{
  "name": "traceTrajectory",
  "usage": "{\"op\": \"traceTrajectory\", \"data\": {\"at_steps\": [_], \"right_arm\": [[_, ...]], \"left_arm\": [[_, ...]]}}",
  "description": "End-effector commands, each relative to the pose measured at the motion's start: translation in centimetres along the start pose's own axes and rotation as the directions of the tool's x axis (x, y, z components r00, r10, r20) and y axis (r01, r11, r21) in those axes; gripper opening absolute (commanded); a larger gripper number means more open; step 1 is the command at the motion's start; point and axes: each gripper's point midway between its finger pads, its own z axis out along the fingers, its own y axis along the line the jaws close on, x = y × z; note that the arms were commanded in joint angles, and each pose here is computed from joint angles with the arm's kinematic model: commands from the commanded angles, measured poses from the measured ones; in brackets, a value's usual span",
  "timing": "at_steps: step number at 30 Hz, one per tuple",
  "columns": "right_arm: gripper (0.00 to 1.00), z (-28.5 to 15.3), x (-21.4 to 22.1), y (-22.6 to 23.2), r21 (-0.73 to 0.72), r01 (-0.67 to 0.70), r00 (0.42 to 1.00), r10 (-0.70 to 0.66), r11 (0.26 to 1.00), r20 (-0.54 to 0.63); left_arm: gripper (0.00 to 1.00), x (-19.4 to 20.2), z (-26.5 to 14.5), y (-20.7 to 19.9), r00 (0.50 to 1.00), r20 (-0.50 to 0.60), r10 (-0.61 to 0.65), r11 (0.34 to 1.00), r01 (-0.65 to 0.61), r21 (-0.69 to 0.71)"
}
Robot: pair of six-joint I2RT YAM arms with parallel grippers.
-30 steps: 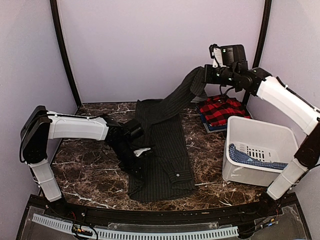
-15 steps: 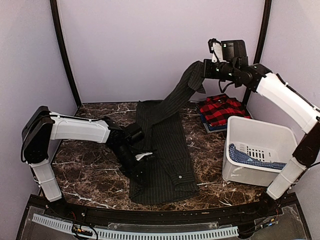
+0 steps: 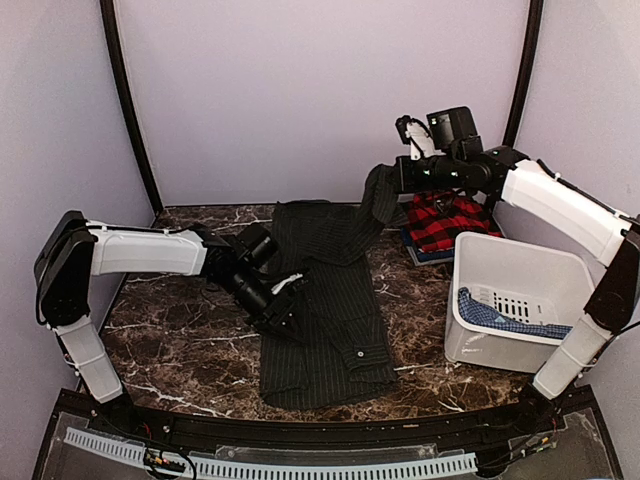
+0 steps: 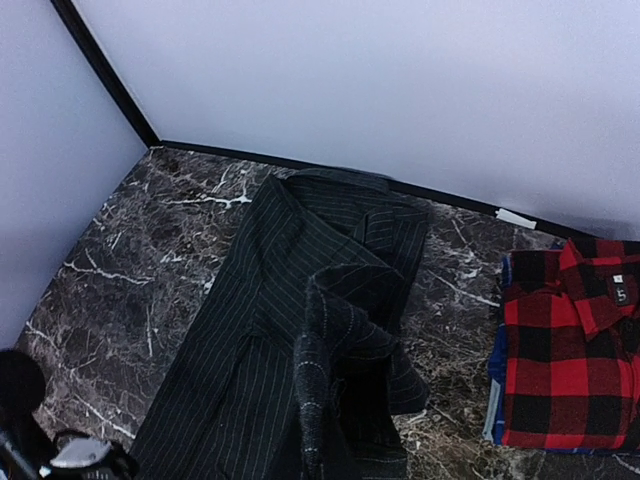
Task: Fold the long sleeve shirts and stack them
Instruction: Fold the 1/3-folded shirt at the center of the board, then move the rectangle-folded shirt to the center of the board.
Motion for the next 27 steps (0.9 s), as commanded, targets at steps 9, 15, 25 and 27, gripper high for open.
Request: {"op": "traceTrajectory", "data": {"at_steps": [9,15,25,27], "right_arm": [[0.00,0.9,4.4,9.2,-0.354,0.099,0.984,-0.145,0.930,-0.105],[0.00,2.4,7.8,11.6,-0.392,0.107,0.966,-0.188,0.914,-0.176],[0.00,3.9,10.1,11.0,-0.347,0.074,0.961,-0.160,0.935,-0.226],[0.00,4.1,10.8,10.8,-0.342,0.068,0.957,-0.158,0.937,-0.243]], "left_arm": [[0.41,-14.2,-11.8,2.5,0.820,0.571,-0.027,0.989,0.106,-0.105],[0.40,-19.8,-14.8,7.1,0.713,0.699,-0.055,0.976,0.186,-0.113],[0.40,-27.4,-22.6,16.8,0.472,0.878,0.083,0.850,0.426,-0.309],[0.40,-28.3,-23.6,18.2,0.456,0.882,0.122,0.821,0.453,-0.348]]}}
